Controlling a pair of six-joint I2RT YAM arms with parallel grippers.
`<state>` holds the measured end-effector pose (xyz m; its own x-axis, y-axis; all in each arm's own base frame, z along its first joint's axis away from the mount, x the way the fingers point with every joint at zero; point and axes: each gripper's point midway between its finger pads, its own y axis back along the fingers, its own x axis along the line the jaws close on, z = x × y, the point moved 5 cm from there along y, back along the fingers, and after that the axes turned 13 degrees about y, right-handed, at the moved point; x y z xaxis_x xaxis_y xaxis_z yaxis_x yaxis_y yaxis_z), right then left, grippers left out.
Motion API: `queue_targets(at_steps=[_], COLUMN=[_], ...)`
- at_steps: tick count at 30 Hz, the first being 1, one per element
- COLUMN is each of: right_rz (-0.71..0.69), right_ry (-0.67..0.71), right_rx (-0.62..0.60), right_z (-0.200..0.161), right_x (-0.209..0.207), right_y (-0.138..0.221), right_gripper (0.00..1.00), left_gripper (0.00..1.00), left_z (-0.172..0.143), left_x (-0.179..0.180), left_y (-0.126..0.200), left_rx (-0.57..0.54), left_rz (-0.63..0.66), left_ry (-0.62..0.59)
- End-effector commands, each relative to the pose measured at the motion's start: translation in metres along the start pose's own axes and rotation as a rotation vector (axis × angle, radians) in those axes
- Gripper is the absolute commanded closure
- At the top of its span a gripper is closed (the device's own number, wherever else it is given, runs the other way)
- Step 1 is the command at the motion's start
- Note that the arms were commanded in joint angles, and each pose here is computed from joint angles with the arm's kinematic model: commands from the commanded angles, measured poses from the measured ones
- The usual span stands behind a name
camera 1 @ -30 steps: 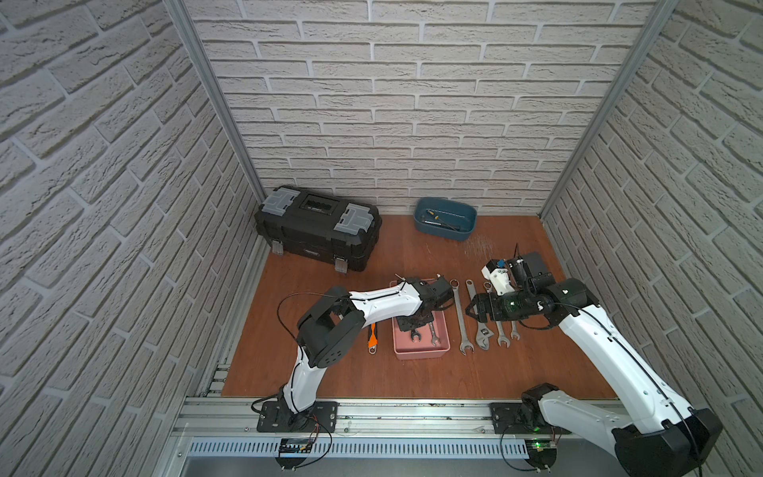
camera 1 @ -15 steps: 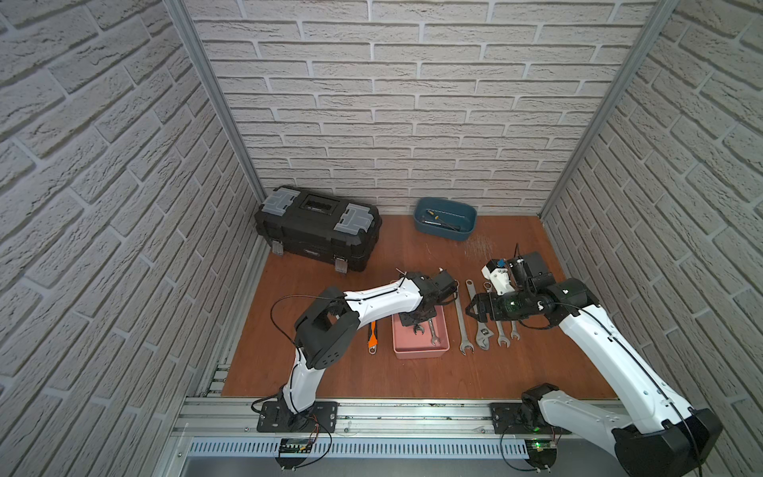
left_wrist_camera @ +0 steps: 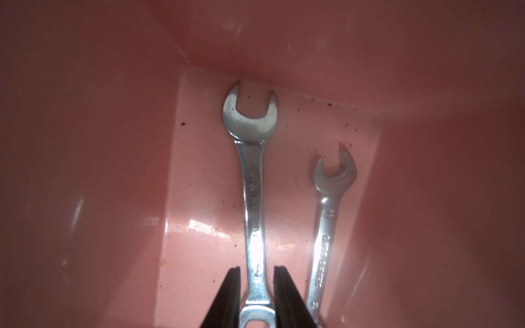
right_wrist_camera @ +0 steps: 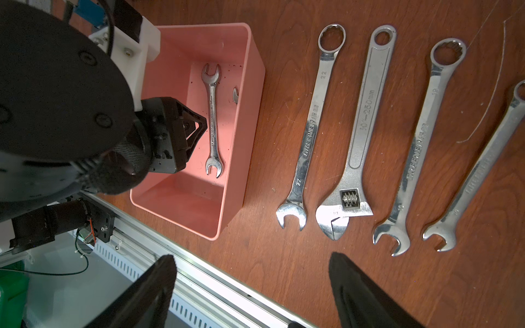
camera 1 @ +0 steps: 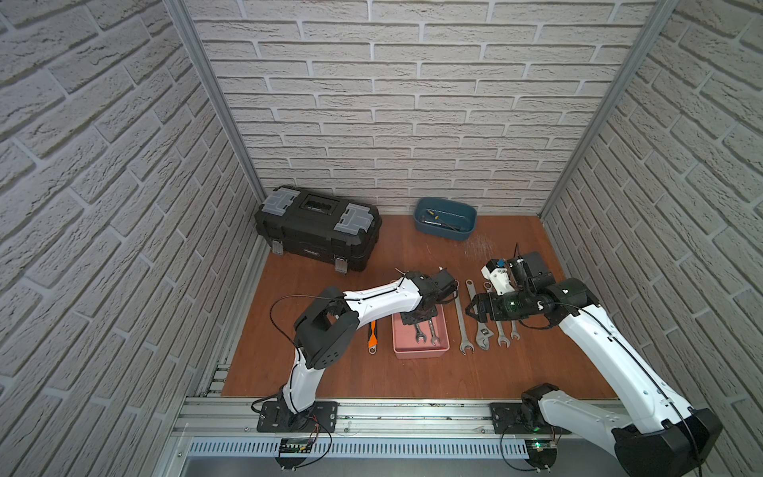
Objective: Take out the wrench from the storage box
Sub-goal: Pick up the wrench from the storage box.
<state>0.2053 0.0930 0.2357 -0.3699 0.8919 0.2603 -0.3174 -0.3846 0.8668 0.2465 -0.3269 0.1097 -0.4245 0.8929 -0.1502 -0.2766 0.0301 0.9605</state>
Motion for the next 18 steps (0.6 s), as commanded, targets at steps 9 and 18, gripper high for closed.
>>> queue_targets(at_steps=[9, 18], right_rz=[0.013, 0.02], right_ry=[0.011, 0.001], right_rx=[-0.026, -0.024], right_z=[0.008, 0.01], right_x=[0.0, 0.001], right_y=[0.001, -0.001], right_gripper=[0.11, 0.11], left_gripper=[0.65, 0.63], left_z=[-0.001, -0.024], left_x=[0.012, 0.021], left_y=[-0.047, -0.08], left_rx=[0.099, 0.243], left_rz=[0.061, 0.12], left_ry=[0.0, 0.001])
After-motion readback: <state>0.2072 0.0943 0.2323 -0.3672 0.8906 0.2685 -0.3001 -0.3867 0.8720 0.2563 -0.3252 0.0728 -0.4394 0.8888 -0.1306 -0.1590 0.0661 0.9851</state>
